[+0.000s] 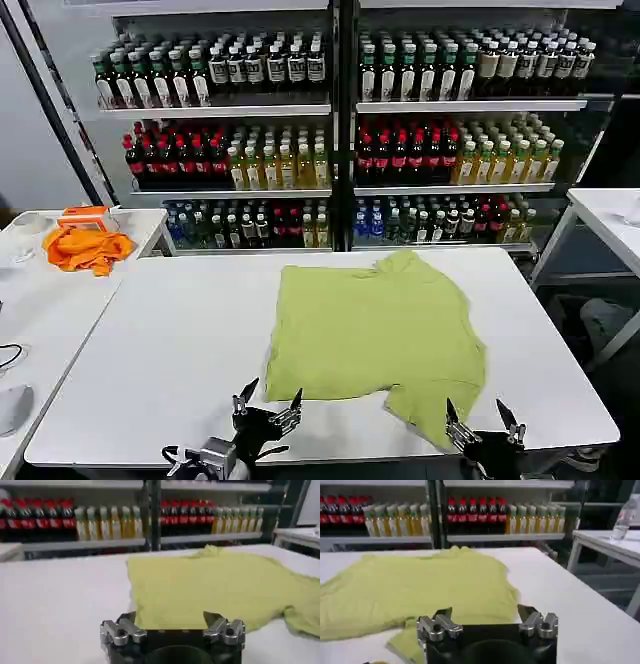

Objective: Fold and organize the clothes.

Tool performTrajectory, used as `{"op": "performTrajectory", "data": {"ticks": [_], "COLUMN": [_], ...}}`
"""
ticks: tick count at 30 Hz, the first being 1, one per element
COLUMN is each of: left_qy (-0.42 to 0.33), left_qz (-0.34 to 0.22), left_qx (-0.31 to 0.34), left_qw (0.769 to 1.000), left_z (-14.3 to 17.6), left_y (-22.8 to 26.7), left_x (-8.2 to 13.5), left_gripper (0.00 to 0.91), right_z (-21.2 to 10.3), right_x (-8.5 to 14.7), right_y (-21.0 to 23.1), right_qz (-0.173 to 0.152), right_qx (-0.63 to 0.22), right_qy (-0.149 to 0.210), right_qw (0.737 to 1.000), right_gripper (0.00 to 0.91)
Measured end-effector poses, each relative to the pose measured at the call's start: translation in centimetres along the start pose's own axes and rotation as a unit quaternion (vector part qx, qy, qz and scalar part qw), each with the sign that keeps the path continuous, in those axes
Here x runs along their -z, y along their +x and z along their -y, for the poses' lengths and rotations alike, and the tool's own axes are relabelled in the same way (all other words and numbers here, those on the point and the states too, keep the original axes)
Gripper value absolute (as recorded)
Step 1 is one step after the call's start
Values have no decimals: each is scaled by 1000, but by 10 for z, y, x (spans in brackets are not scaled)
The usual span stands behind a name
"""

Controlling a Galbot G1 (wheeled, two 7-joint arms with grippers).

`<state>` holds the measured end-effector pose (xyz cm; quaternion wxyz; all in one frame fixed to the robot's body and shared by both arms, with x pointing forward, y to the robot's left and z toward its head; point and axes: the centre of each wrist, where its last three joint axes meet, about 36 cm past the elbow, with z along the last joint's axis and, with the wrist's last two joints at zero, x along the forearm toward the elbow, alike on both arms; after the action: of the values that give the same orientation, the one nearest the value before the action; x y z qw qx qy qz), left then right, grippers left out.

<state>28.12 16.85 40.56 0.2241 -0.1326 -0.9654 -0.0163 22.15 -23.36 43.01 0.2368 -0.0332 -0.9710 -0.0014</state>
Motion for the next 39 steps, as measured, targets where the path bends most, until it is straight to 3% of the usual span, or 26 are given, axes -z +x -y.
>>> {"op": "performTrajectory", "data": {"ticks": [4,6,8,11,26,39], "left_qy": [-3,-5,-4,-2,8,23], "left_qz": [-16,-23,-31,-42,-51,-47], "left_qx": [1,2,1,2,-10,-20], "left_qw": [1000,1000,1000,999,999,998], "left_z": [-5,-8,-10,-13,-22,-26], "left_y": [-10,-14,-19,-27,-33,-33], "left_x": [-2,-2,-4,-5,-10,-14], "left_gripper": [907,534,191,50,40,30], "right_z": [-7,-10,-13,-17,-26,-21], "right_x": [-4,-6,-8,-10,-16,-9], "right_y": [-2,-3,-3,-5,-4,1], "right_qz": [-17,-24,-31,-38,-61,-45], "right_qx": [2,2,4,5,-7,-4], "right_qy": [-5,-6,-9,-15,-41,-47], "right_qw": [1000,1000,999,999,997,998], "right_gripper": [907,907,10,0,0,0]}}
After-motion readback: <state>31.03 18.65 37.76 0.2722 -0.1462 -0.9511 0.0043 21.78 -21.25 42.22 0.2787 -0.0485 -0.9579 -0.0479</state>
